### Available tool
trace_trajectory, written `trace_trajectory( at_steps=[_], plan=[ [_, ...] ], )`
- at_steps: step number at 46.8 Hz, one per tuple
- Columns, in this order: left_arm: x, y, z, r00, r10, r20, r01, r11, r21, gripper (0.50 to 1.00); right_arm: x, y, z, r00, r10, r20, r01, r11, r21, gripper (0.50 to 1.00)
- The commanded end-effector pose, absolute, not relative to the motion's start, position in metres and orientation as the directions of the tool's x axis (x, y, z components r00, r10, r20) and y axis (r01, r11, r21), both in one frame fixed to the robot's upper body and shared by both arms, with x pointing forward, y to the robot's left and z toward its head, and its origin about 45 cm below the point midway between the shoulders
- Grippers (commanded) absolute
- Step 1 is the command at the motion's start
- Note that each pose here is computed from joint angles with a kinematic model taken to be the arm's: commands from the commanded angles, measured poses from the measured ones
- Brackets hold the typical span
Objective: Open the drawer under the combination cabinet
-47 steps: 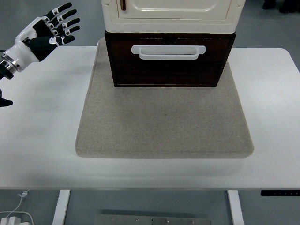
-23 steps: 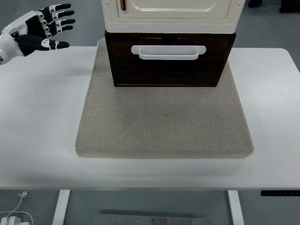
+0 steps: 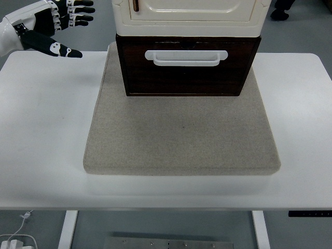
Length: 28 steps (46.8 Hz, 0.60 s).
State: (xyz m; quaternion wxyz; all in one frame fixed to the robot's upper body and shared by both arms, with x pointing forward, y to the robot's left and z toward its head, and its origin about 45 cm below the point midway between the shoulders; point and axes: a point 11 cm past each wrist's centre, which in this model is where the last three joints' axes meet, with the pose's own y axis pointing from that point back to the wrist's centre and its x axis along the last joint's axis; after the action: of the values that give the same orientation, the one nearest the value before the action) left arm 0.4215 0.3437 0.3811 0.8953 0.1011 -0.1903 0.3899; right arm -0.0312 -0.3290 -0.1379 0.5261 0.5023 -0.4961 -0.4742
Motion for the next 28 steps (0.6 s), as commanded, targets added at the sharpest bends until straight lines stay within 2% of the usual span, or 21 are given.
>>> trace_trajectory(
  at_steps=[1, 28],
  plan=[
    [0.421, 0.337, 0.393, 0.626, 0.637, 0.45, -0.724, 0.689, 0.033, 1.0, -0.031, -0.329, -0.138, 0.059, -0.997, 0.045, 0.001, 0.045, 0.999, 0.928],
    [0.42, 0.314, 0.441, 0.615, 0.564, 0.551, -0.683, 0.73, 0.015, 1.0, -0.031, -0.329, -0.138, 0.059, -0.997, 0.045, 0.001, 0.045, 0.999, 0.928]
  ],
)
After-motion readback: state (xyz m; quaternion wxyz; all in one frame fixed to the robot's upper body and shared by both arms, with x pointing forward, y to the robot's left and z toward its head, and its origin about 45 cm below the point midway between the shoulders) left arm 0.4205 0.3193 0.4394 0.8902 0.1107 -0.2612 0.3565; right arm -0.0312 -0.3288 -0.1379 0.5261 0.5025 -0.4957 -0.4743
